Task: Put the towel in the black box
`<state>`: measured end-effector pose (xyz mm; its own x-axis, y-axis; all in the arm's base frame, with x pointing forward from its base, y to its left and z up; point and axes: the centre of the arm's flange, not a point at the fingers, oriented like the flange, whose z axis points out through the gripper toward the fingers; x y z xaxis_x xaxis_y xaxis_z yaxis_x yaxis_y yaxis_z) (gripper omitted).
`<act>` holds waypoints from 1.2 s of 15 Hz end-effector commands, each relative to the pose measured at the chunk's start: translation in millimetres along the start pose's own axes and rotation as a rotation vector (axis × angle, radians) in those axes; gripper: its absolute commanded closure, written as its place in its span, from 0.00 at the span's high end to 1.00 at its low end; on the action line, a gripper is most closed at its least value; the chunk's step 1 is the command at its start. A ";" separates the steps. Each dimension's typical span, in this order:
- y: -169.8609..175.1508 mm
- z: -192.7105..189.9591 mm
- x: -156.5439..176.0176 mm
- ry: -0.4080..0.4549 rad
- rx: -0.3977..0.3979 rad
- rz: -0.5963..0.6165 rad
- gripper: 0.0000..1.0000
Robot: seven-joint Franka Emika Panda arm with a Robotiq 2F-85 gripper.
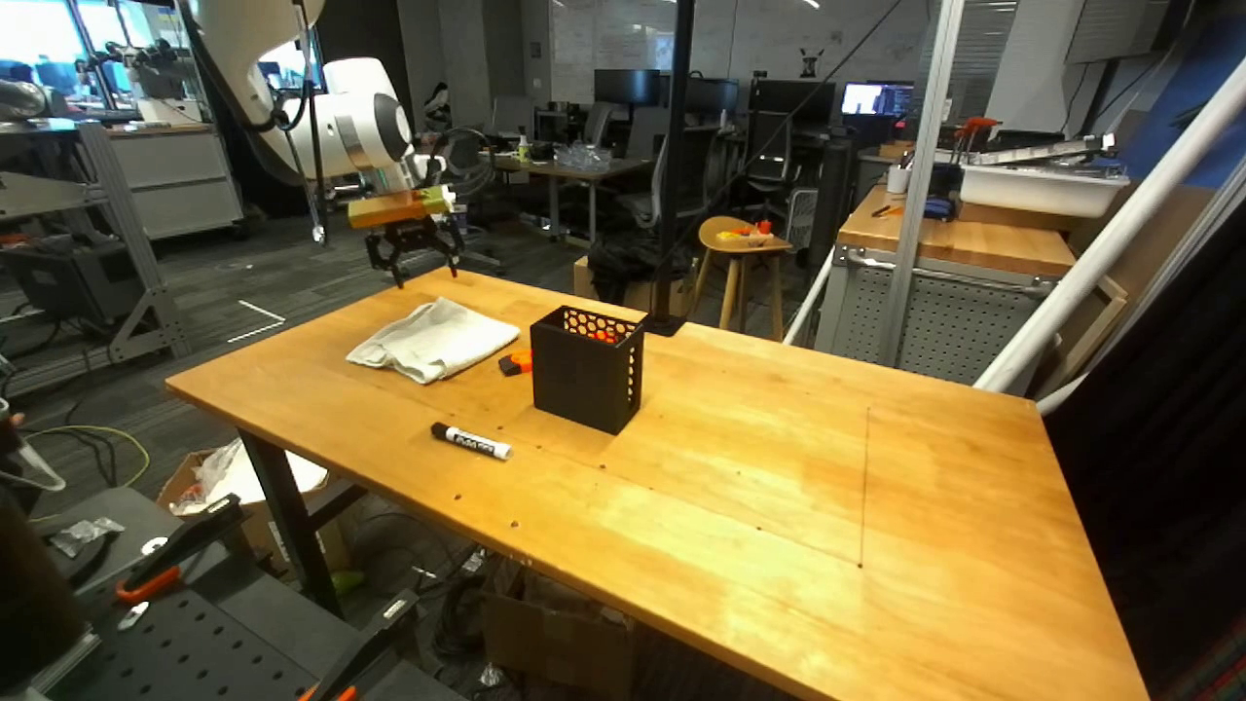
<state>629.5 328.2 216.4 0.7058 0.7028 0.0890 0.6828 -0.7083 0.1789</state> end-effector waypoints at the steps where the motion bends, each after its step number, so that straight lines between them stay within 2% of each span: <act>1: 3.4 30.1 -5.2 0.017 0.041 -0.023 1.00; 8: -11.2 99.1 -37.1 -0.028 0.098 -0.082 1.00; 11: -15.7 111.5 -45.8 -0.032 0.114 -0.083 1.00; 12: -19.0 110.7 -49.4 -0.035 0.122 -0.085 0.75; 13: -21.8 108.4 -51.3 -0.035 0.127 -0.079 0.74; 18: -45.3 82.3 -63.2 -0.012 0.160 -0.057 0.34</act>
<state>597.6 311.0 106.7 0.6639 0.7459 0.0546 0.7436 -0.6661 0.0576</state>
